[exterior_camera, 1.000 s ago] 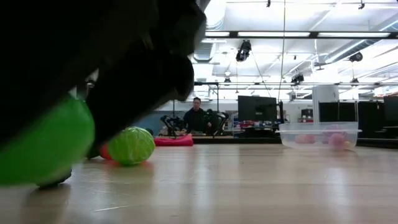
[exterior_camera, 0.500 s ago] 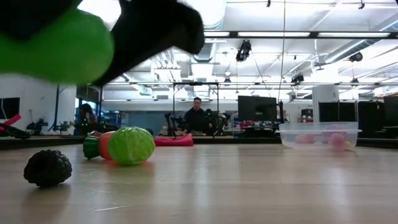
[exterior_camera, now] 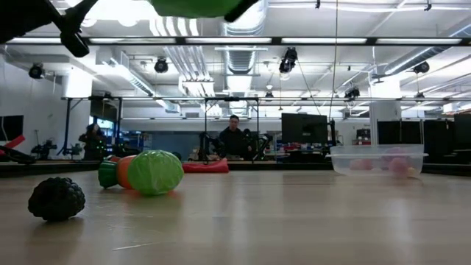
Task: Pick and placing Produce into tupperware
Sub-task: Put the green avocado into the transparent container, then put the blackberry into the transparent container
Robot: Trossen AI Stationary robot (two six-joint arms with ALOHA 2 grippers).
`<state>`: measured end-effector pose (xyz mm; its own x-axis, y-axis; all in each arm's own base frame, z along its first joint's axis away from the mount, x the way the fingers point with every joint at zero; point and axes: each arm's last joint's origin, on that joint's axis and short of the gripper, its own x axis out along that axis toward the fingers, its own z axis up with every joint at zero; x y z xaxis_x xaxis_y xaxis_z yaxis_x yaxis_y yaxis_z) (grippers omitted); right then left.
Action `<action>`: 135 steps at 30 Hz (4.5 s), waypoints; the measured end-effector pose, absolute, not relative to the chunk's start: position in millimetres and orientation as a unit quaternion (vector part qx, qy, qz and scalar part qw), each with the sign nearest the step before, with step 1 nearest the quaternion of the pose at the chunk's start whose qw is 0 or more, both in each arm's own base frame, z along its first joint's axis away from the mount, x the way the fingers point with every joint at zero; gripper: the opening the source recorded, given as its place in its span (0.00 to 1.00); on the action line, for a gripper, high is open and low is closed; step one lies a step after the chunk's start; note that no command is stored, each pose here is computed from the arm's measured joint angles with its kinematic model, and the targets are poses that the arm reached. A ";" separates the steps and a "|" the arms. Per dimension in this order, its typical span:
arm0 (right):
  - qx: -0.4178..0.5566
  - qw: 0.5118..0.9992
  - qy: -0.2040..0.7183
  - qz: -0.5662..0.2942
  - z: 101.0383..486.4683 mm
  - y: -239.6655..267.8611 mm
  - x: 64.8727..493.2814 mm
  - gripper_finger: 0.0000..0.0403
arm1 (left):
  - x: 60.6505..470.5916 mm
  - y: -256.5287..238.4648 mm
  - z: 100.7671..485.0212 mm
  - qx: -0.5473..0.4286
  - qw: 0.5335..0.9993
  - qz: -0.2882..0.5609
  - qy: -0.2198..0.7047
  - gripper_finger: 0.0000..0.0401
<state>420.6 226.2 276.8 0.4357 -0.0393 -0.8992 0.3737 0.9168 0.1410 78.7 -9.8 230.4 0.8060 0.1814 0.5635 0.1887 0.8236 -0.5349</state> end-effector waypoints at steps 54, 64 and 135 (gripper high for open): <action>0.397 0.513 0.475 -0.594 245.1 -2.3 232.2 0.59 | 78.7 -12.5 230.9 -0.284 0.908 -0.045 -0.306 0.48; 0.456 0.495 0.454 -0.583 218.0 -45.7 221.9 0.59 | 78.8 -13.0 230.9 -0.281 0.908 -0.054 -0.305 0.48; 0.094 0.856 0.500 -0.093 166.3 241.8 475.0 0.72 | 78.7 -14.4 231.1 -0.274 0.910 -0.078 -0.302 0.48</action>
<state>475.0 241.8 166.3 0.4828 -0.0654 -0.8733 0.2533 0.9650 0.0677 78.7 -14.4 231.1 0.8053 0.0244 0.5924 0.3066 0.8380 -0.4514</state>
